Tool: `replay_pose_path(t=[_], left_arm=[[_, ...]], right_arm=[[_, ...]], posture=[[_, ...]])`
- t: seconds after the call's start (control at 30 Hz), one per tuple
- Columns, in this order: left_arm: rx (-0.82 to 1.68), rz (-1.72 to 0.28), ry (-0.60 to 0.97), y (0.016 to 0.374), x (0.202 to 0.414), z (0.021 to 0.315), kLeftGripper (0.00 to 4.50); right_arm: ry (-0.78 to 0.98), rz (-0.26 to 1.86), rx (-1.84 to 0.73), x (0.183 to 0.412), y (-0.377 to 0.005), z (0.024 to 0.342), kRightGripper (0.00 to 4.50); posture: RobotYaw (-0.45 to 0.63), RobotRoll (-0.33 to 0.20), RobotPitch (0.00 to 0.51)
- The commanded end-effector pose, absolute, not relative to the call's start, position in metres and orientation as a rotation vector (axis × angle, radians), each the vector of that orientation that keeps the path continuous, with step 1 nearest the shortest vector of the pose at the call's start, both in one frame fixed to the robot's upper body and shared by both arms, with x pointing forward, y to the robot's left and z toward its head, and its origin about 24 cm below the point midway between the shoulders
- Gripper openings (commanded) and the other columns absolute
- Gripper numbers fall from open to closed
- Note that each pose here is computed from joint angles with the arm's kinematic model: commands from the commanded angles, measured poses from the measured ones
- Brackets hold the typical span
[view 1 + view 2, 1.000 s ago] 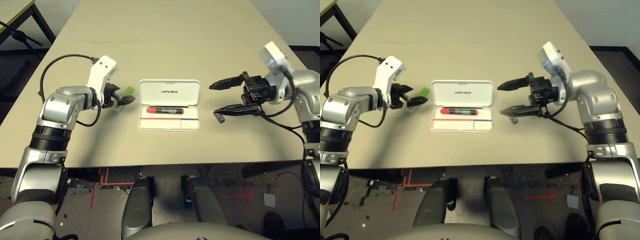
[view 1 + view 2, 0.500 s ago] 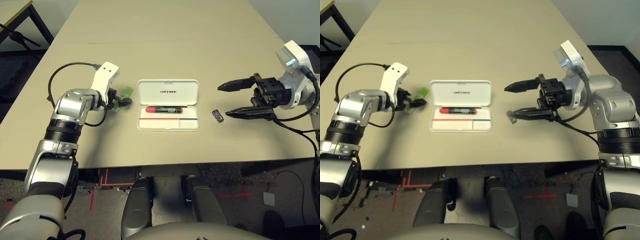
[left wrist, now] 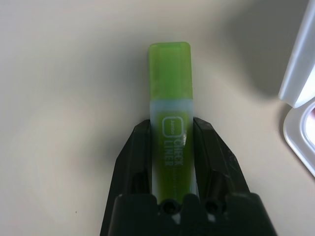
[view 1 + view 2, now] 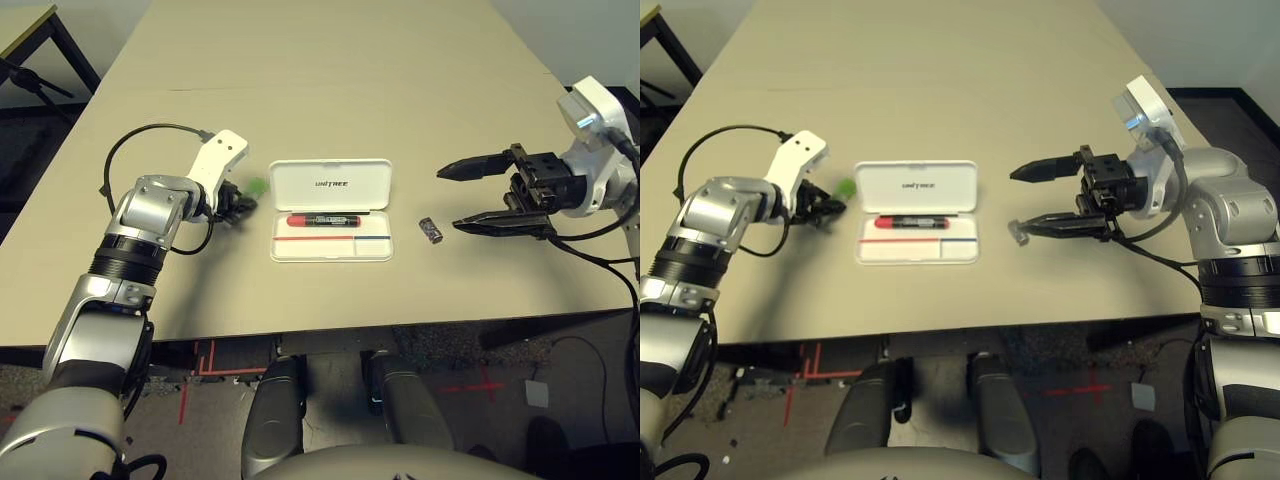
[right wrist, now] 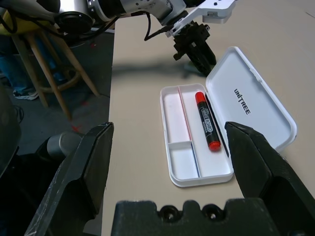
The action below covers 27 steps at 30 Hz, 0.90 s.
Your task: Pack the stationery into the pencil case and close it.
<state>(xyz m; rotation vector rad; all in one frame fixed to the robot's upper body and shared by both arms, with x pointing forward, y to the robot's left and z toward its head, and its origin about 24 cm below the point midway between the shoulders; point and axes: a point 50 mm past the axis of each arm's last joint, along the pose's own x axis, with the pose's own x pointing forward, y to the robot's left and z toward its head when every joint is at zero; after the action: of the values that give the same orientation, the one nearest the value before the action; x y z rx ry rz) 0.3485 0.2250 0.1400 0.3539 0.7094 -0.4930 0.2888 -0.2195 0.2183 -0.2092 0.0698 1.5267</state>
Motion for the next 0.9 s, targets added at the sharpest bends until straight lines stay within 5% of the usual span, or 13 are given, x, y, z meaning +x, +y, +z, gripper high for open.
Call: replay_pose_path(t=[0.03,0.37,0.9], left_arm=[[0.347,-0.473,0.834,0.232,0.340,0.119,1.09],[0.320,-0.531,0.806,0.233,0.334,0.130,1.09],[0.489,-0.765,0.685,0.260,0.294,0.182,1.09]], right_arm=[[0.043,1.543,-0.217,0.288,-0.216,0.221,4.50],[0.038,1.544,-0.214,0.290,-0.215,0.220,4.50],[0.066,1.500,-0.197,0.300,-0.219,0.209,4.50]], posture=[[0.02,0.000,0.172],[0.03,0.000,0.166],[0.09,0.000,0.174]])
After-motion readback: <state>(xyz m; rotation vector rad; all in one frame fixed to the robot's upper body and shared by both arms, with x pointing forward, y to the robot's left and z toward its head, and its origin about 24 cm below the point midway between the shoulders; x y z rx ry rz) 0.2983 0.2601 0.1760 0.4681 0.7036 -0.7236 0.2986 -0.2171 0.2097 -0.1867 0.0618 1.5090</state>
